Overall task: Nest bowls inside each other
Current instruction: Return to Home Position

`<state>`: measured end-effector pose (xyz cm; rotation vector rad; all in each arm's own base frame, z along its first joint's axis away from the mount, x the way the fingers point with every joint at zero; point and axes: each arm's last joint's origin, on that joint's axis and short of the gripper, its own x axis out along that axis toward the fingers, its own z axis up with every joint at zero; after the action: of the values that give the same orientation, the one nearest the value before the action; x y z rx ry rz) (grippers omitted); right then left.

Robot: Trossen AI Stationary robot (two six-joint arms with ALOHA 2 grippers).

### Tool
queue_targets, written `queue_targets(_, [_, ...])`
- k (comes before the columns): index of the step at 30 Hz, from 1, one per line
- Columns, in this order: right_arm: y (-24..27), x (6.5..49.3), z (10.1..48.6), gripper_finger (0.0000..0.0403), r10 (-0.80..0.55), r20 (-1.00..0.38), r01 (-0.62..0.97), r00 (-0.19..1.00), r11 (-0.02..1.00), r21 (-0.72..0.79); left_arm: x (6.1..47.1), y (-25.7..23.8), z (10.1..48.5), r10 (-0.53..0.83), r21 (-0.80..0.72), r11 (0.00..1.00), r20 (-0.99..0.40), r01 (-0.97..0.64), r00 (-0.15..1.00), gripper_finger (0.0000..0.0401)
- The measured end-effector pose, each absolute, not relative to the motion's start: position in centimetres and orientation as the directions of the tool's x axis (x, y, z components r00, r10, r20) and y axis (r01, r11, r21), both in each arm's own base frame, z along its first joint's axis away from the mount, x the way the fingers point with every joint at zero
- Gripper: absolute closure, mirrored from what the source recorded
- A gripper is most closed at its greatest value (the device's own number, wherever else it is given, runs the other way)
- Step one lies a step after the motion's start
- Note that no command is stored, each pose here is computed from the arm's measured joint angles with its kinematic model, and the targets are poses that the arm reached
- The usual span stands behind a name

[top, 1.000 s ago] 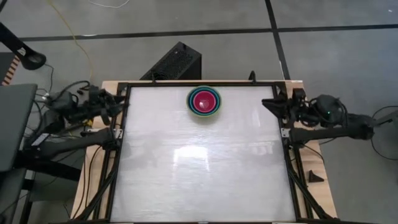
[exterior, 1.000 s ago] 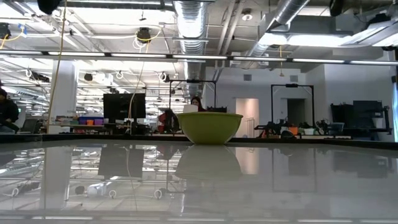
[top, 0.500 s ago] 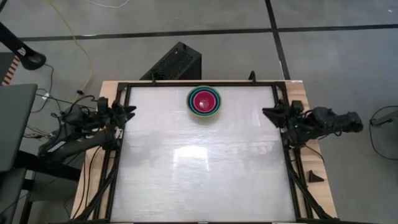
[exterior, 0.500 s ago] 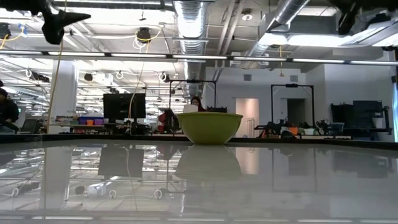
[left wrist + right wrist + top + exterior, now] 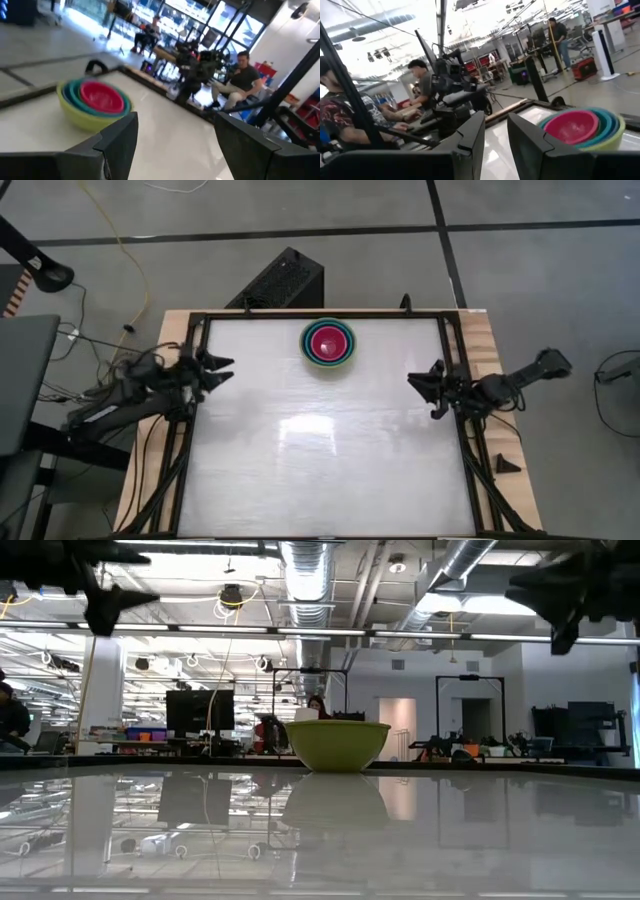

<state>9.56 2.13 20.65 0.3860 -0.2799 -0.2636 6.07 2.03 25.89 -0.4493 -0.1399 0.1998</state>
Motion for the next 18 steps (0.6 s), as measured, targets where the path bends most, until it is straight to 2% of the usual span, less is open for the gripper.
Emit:
queue_targets(2, [2.3,9.6,19.5,0.0284,-0.296,0.226,0.182,0.928,0.89,0.418,6.9,2.3,24.3,0.2,-0.469,0.872,0.079,-0.14,0.977,0.0152])
queue_targets(7, [2.6,9.6,19.1,0.0284,-0.295,0.185,0.192,0.937,0.881,0.432,8.3,2.7,21.7,0.153,-0.508,0.861,0.183,-0.04,0.971,0.0152])
queue_targets(10, [2.8,9.6,18.9,0.0284,-0.284,0.166,0.187,0.945,0.879,0.438,8.8,2.8,20.3,0.151,-0.522,0.853,0.197,-0.027,0.969,0.0152])
queue_targets(18, [2.9,9.7,16.2,0.0284,-0.271,-0.049,0.26,0.961,0.834,0.487,9.6,2.3,17.5,0.128,-0.58,0.812,0.083,-0.057,0.988,0.0152])
